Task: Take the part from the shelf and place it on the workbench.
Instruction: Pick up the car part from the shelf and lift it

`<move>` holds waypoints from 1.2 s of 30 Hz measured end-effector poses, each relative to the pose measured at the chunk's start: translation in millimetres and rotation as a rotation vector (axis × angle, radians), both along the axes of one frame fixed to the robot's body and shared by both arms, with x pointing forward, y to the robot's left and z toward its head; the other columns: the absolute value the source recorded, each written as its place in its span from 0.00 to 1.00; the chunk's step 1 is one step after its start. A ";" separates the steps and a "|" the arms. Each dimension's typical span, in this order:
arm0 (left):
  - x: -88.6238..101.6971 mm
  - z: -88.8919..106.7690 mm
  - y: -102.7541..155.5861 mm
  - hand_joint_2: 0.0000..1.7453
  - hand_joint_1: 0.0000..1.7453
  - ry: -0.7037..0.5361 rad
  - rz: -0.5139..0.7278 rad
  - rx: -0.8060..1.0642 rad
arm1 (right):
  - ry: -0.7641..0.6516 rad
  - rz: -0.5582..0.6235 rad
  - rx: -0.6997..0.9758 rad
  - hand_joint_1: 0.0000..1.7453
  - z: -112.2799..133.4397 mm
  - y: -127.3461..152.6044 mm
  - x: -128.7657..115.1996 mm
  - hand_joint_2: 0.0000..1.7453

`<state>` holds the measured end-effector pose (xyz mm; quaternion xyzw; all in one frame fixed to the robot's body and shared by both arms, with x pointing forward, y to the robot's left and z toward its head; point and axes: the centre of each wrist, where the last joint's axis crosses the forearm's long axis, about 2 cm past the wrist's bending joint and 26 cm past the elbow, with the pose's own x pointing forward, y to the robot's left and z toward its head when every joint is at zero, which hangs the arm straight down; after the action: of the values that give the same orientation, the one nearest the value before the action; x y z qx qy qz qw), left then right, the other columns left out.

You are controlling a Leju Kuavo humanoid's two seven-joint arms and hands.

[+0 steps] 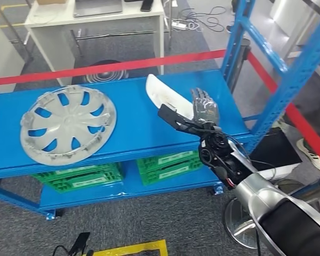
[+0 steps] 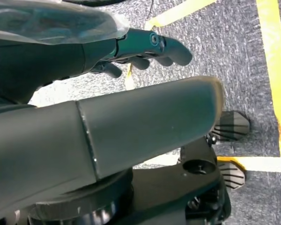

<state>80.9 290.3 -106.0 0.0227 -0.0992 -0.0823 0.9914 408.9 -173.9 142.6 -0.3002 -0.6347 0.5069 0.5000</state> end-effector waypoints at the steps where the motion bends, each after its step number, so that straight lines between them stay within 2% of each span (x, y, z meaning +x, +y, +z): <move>1: 0.1 0.0 -0.3 0.00 0.00 0.000 0.000 0.000 | 0.003 0.002 -0.001 0.00 -0.1 0.0 0.0 1.00; 13: 3.7 0.7 -3.0 0.00 0.00 -0.006 -0.009 -0.006 | 0.073 0.014 -0.042 0.00 -5.3 0.5 -1.6 1.00; 25: 1.2 0.2 -1.5 0.00 0.00 0.005 -0.004 -0.008 | 0.143 -0.047 -0.062 0.00 -21.2 -4.2 -7.5 1.00; 36: 1.9 0.4 -2.3 0.00 0.00 0.008 -0.013 -0.007 | 0.158 -0.060 -0.075 0.00 -25.1 -9.3 -7.3 1.00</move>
<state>82.8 288.0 -105.7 0.0185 -0.0958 -0.0886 0.9913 401.6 -183.2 117.4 -0.2966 -0.5644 0.5373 0.5521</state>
